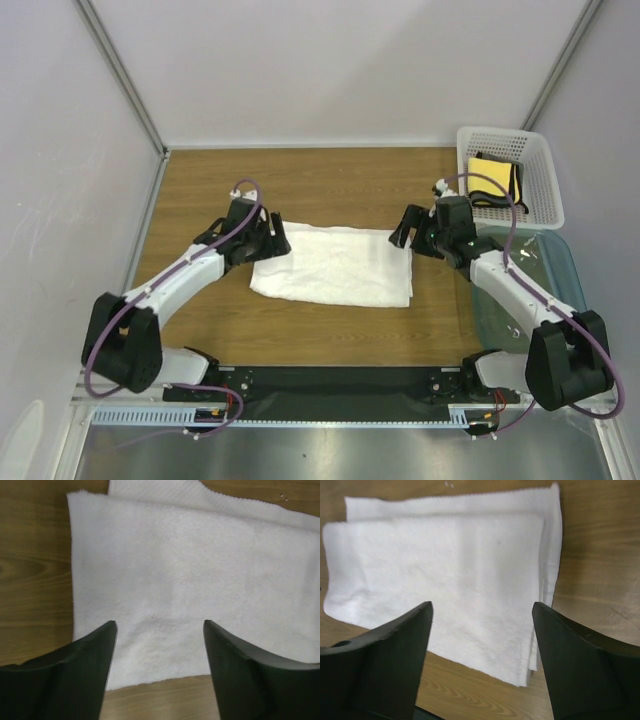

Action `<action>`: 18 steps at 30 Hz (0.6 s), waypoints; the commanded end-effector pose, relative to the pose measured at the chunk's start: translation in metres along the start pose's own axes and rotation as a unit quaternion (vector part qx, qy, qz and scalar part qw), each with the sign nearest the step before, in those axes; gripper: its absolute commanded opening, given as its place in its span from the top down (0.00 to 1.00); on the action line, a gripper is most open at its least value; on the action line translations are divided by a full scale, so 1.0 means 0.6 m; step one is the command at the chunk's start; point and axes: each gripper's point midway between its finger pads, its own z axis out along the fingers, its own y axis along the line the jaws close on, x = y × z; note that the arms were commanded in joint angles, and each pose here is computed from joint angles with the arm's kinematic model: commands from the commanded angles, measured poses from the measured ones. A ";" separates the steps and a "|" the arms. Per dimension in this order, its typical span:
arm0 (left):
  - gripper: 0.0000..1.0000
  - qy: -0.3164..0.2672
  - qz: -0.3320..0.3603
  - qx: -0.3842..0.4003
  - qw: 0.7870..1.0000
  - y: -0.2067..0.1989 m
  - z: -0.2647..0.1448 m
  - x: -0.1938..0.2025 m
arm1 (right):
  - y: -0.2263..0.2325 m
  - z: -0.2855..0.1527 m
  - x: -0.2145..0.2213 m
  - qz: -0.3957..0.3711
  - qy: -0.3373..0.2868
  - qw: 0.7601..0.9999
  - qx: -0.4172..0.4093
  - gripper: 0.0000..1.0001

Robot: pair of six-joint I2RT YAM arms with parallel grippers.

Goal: Fold and stack the towels
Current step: Fold the towel

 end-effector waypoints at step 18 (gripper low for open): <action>0.09 -0.033 -0.060 -0.076 0.995 0.094 0.044 0.010 | -0.079 0.052 0.043 -0.005 0.045 0.996 0.077 0.05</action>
